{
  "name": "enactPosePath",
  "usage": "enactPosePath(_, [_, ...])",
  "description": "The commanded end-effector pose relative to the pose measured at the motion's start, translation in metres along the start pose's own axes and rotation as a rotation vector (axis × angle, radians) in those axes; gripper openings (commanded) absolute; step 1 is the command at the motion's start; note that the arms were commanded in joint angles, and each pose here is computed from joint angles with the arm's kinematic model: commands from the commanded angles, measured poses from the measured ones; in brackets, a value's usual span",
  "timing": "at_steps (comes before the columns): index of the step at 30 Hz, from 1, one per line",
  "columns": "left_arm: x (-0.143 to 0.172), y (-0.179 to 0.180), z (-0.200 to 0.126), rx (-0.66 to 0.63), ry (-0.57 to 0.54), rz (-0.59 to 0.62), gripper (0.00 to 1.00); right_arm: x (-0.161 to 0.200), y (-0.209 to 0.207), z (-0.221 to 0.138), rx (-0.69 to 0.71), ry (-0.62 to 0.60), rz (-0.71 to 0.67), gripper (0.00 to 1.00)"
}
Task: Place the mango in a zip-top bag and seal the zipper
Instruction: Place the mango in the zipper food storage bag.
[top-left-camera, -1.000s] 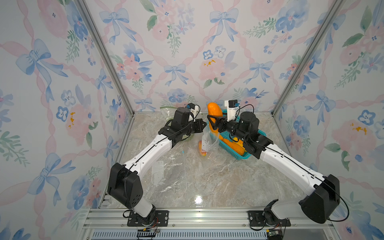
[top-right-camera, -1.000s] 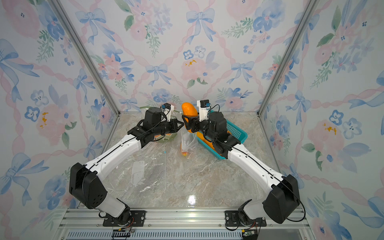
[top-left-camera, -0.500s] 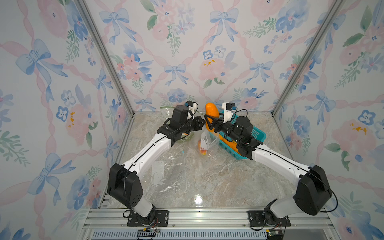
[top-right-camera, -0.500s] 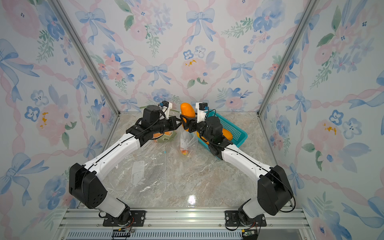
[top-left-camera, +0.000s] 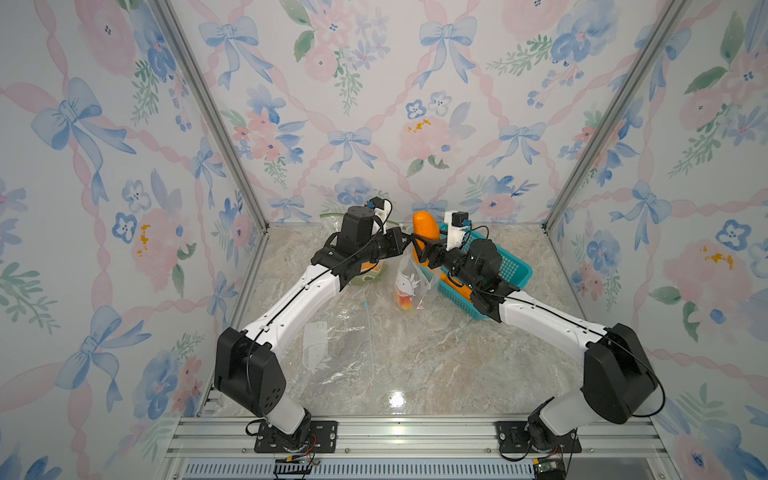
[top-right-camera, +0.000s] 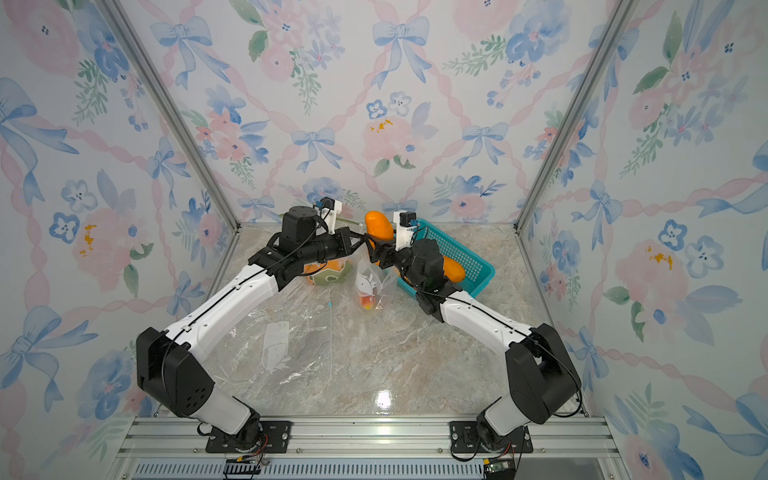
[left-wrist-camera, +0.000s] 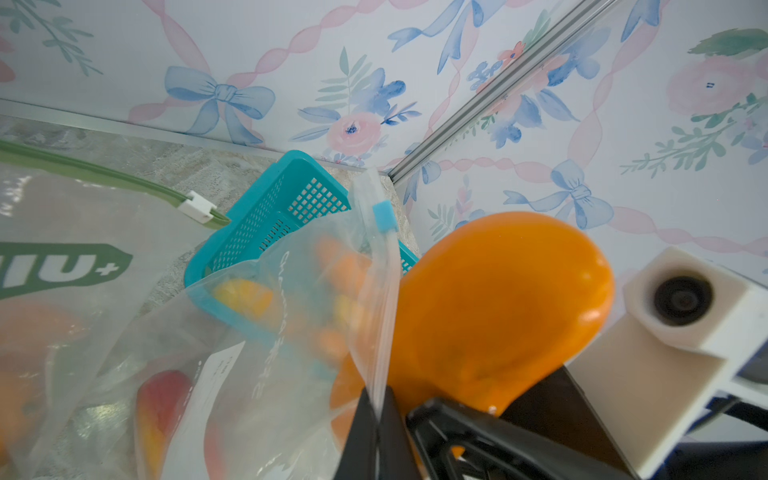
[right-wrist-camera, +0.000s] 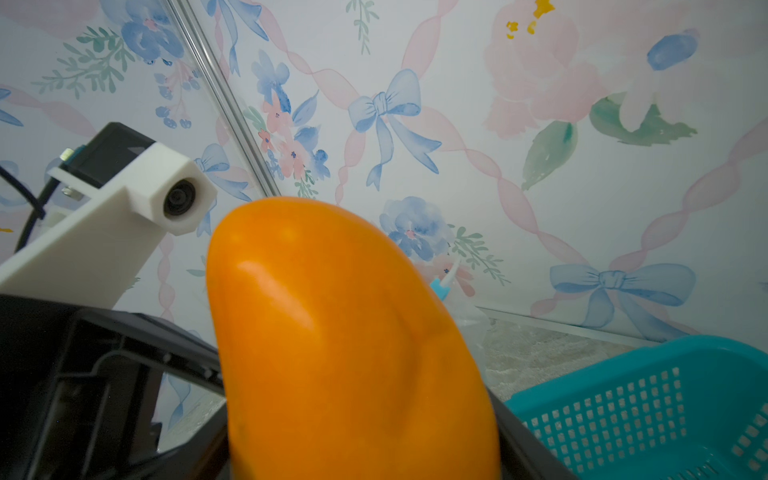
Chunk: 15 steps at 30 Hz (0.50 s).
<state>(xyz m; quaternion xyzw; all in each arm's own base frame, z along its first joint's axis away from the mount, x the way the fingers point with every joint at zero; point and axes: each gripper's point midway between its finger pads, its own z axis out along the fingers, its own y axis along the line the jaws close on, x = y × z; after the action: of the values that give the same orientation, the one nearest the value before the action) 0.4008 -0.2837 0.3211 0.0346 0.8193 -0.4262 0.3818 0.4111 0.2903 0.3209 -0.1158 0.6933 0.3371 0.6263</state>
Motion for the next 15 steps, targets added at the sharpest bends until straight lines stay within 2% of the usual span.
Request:
enactPosePath(1, [-0.015,-0.017,-0.004,0.056,-0.035,0.005,0.0,0.003,-0.002,0.0,0.003,0.006,-0.017,0.8])
enactPosePath(5, [-0.017,-0.014,-0.001,0.045,-0.04,-0.006,0.0,0.005,-0.003,-0.003,0.014,0.029,-0.028,0.92])
enactPosePath(10, [-0.017,-0.013,0.004,0.047,-0.032,-0.017,0.0,0.004,-0.003,-0.009,0.025,0.042,-0.032,1.0])
enactPosePath(15, [-0.016,-0.009,0.005,0.035,-0.036,-0.017,0.0,-0.006,-0.001,-0.017,0.034,0.045,-0.03,1.0])
